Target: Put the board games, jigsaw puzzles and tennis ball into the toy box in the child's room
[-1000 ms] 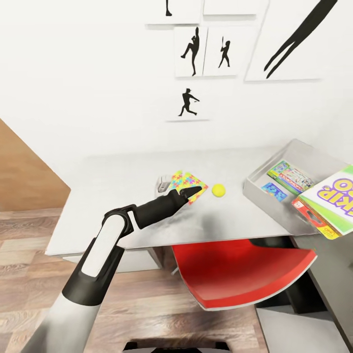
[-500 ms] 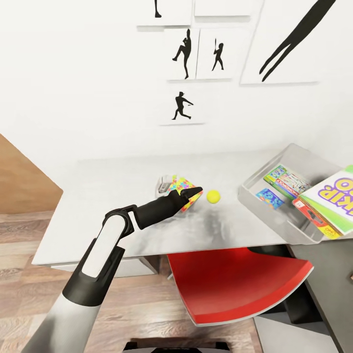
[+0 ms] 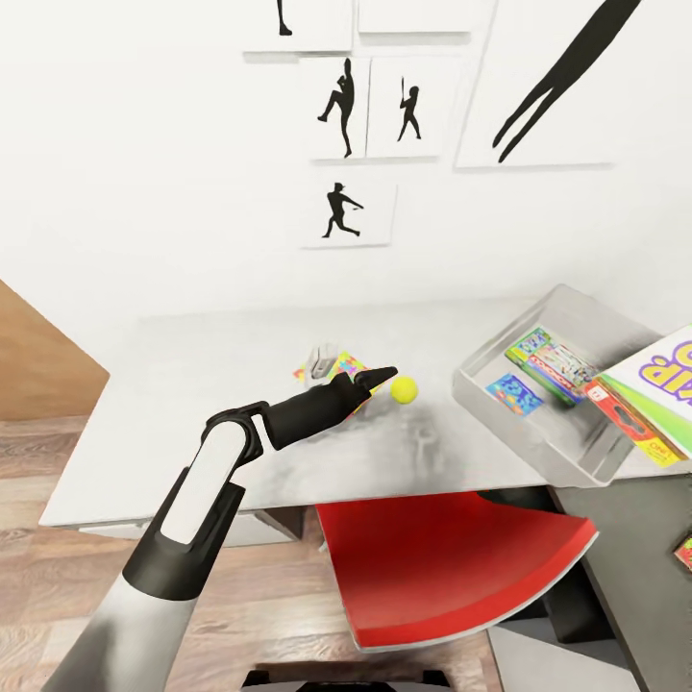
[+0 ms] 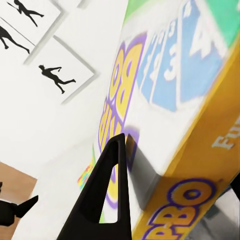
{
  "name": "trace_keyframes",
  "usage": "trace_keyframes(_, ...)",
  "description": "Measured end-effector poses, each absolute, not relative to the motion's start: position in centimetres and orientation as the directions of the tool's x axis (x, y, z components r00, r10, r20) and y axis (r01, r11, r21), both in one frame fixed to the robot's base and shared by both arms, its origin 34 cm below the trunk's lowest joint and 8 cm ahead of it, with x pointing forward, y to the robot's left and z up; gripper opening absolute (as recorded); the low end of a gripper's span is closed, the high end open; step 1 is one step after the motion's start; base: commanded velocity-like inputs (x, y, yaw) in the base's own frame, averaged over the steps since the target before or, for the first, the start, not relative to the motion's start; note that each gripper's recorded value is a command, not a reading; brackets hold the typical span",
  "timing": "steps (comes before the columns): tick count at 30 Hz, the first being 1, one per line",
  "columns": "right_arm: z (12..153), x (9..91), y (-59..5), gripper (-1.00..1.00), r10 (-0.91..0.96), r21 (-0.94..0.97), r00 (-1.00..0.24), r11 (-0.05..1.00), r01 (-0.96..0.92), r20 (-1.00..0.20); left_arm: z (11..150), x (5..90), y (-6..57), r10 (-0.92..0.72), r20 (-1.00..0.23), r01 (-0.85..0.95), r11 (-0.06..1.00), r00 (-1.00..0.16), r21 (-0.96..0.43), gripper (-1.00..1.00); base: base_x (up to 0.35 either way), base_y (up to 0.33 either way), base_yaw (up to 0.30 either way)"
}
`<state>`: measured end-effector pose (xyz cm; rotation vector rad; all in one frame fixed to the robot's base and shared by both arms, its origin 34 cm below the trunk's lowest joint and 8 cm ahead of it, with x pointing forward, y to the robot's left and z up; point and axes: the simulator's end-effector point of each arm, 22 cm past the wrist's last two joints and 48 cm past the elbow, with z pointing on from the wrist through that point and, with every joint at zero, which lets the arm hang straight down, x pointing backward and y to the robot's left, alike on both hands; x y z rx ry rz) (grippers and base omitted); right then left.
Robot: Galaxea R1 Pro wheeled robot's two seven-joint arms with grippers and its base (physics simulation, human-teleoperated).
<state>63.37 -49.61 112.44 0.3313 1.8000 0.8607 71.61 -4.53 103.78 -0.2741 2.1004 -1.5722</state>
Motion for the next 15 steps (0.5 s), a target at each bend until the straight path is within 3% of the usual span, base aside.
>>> trace_keyframes(4,112.55,63.34,-49.56,-1.0,0.593,0.692,-0.397,0.699,-0.178,-0.701,103.79,71.61,-4.54,-0.443,-0.268,0.133,0.313,-0.856,-0.941,1.0,0.034,-0.12,0.0)
trace_keyframes(15,112.57,63.32,-49.49,-1.0,0.594,0.694,-0.397,0.697,-0.181,-0.7,103.94,71.67,-4.46,-0.445,-0.268,0.135,0.307,-0.854,-0.942,1.0,0.024,-0.015,0.0)
